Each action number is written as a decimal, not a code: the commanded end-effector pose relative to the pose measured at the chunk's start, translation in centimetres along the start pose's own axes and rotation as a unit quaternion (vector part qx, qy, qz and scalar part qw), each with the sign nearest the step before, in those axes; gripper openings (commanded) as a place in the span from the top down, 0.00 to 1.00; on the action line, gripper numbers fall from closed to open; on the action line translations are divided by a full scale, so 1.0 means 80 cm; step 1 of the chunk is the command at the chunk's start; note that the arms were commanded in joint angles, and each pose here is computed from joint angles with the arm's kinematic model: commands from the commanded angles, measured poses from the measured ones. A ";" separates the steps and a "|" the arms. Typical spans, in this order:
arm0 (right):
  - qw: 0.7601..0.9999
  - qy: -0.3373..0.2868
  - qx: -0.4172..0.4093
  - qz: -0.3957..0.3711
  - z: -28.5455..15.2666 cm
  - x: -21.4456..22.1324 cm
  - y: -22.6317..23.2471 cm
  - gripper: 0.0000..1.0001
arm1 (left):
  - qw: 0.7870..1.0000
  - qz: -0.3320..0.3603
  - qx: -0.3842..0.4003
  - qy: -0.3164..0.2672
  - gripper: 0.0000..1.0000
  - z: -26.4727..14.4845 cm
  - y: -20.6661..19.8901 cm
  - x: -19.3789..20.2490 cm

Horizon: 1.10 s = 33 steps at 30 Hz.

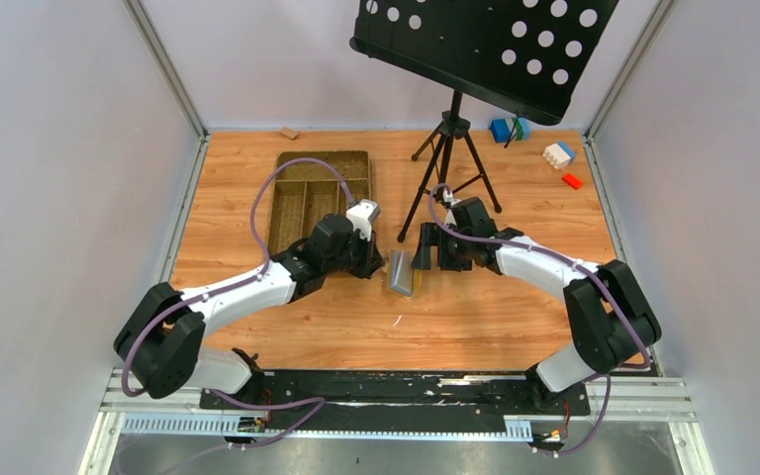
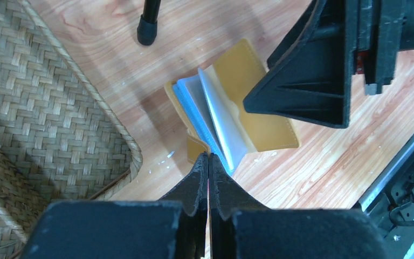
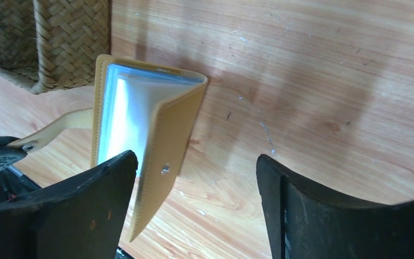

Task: Take the credit cards out of the card holder
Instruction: Open the card holder at the center of the board.

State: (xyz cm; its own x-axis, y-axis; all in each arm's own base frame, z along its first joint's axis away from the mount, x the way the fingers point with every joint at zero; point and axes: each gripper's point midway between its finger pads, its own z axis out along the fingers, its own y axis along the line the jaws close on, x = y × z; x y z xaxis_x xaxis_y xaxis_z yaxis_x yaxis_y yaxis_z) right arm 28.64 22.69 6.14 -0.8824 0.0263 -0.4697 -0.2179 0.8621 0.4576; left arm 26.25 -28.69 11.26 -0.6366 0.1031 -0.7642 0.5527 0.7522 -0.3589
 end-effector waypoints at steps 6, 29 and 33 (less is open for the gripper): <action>0.992 -0.038 -0.121 -0.014 -0.014 -0.015 0.055 0.08 | 0.994 0.011 0.069 -0.087 0.99 -0.026 -0.038 -0.050; 0.994 0.006 -0.105 -0.003 0.019 -0.001 0.043 0.39 | 0.993 -0.012 -0.095 -0.065 1.00 -0.026 0.035 -0.039; 0.994 0.011 -0.109 -0.008 0.021 0.000 0.046 0.42 | 0.993 -0.010 -0.093 -0.074 0.95 -0.030 0.035 -0.041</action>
State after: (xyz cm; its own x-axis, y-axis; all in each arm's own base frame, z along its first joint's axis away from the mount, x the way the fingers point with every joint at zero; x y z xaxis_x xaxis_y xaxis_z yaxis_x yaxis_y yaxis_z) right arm 27.56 25.67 5.31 -0.9039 0.0059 -0.4276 -0.2772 0.7532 0.5965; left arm 27.59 -25.70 11.52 -0.6021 0.0544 -0.7966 0.4452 0.8510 -0.2784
